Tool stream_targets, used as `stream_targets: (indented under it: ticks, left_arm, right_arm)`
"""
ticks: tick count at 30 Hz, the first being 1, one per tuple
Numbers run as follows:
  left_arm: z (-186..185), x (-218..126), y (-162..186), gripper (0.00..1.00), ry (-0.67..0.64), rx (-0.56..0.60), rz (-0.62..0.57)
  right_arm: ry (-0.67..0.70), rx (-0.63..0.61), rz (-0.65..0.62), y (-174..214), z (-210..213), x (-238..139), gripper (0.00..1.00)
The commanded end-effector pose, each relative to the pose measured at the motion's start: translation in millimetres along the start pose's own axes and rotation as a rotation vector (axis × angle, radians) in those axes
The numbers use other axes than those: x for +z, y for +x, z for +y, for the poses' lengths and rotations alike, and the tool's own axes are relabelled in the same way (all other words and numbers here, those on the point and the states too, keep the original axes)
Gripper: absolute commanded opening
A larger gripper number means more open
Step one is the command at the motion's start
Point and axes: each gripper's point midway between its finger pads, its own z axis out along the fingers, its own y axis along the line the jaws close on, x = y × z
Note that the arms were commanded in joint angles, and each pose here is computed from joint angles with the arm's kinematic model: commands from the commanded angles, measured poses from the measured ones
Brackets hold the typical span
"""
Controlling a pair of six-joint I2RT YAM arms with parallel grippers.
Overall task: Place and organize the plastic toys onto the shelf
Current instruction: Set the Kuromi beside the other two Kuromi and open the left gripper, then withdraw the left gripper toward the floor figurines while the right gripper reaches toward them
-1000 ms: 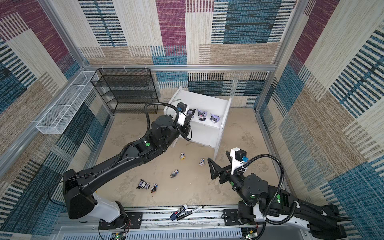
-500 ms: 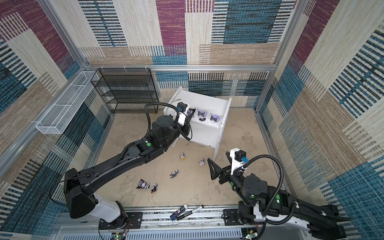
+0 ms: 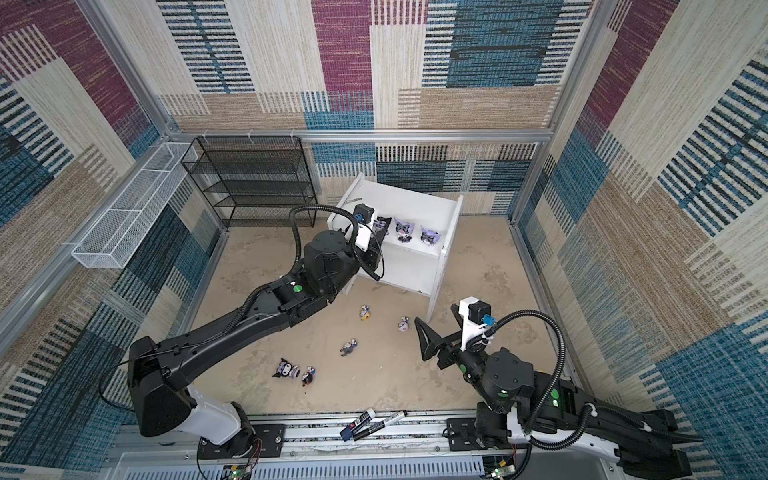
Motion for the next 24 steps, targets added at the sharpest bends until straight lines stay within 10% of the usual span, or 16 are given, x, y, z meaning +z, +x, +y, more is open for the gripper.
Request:
stream_targets:
  ticks: [1,15,24]
  left_arm:
    - [6.3,-3.4,-11.9,0.44,-0.024,-0.04,-0.036]
    - [39.9,-70.2,-34.9,0.72,-0.059,-0.054,-0.06]
    - [84.4,-161.3,28.5,0.82,-0.139,-0.082,0.113]
  right_arm:
    - [-0.005,0.021,-0.012,-2.5,1.0,0.0,1.0]
    - [-0.063,-0.025,0.051,16.5,20.8,10.9,1.0]
    - [-0.214,-0.123,0.182,69.9,71.9,38.3,1.0]
